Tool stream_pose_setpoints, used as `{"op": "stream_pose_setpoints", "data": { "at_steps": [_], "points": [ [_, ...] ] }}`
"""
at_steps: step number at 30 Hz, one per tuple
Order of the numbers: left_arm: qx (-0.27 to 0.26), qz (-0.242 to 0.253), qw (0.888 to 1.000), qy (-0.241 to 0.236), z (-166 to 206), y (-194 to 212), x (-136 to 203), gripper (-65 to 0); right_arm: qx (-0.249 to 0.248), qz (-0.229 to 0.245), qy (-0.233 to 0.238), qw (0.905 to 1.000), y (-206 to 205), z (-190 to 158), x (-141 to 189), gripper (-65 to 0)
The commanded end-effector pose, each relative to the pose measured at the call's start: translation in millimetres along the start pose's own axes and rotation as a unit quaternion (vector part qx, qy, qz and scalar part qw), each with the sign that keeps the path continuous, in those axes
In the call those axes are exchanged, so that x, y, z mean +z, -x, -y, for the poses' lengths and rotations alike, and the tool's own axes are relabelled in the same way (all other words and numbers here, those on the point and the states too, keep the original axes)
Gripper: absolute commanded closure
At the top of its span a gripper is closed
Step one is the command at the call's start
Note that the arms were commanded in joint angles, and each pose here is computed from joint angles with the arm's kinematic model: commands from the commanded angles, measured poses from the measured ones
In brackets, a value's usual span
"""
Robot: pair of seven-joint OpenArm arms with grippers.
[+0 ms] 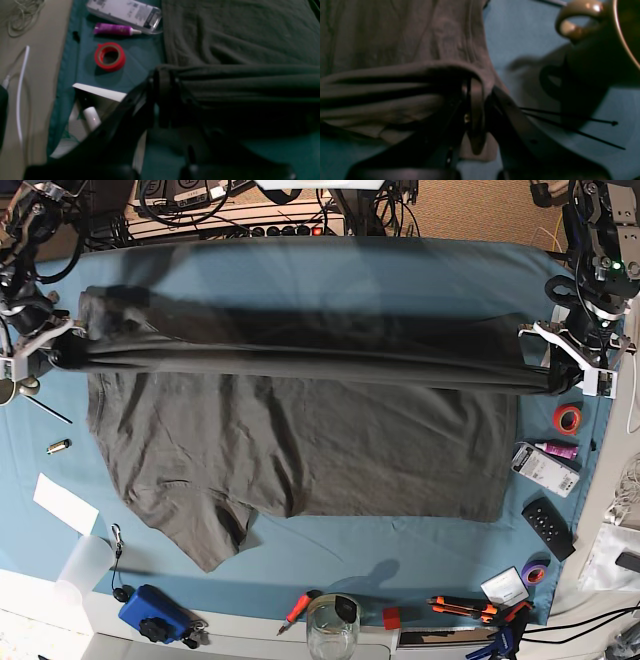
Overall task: Fold the T-shirt properly
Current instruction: 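Lower the held shoulder edge onto the shirt body with both grippers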
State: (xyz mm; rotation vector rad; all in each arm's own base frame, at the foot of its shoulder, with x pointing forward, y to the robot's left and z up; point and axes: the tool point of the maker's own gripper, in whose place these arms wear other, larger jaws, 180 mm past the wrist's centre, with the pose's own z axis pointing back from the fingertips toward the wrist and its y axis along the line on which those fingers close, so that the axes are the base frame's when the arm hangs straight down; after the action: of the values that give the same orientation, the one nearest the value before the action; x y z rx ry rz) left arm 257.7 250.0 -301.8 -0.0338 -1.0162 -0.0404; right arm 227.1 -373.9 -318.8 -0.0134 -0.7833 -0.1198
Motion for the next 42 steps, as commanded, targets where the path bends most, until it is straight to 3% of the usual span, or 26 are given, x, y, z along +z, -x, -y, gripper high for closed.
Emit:
{"op": "stream_pose_setpoints", "data": {
  "at_steps": [1, 10, 20, 29, 42],
  "points": [
    [-0.013, 0.017, 1.000, -0.019, -11.2, -12.6, 2.8, 0.0, 0.013, 0.021, 0.023, 0.9994, -18.2, 10.3, 4.1, 0.0],
    [0.021, -0.001, 1.000, -0.010, -3.6, 9.0, -7.4, 0.0, 0.018, 0.032, 0.035, 0.9987, -29.5, 12.7, 1.5, 0.0],
    [0.021, 0.026, 0.999, -0.011, -2.6, -9.8, -14.8, 0.0, 0.023, 0.048, 0.045, 0.9975, -41.7, 15.3, 0.9, 0.0],
    [0.020, 0.026, 0.999, -0.003, 1.6, -9.1, -15.0, 0.0, -0.005, 0.044, 0.042, 0.9981, -38.8, 22.3, -9.2, 0.0],
    [0.068, 0.044, 0.997, 0.004, 19.3, -8.3, -20.4, 0.0, -0.011, 0.050, 0.039, 0.9979, -43.3, 22.0, -11.1, 0.0]
  ]
}}
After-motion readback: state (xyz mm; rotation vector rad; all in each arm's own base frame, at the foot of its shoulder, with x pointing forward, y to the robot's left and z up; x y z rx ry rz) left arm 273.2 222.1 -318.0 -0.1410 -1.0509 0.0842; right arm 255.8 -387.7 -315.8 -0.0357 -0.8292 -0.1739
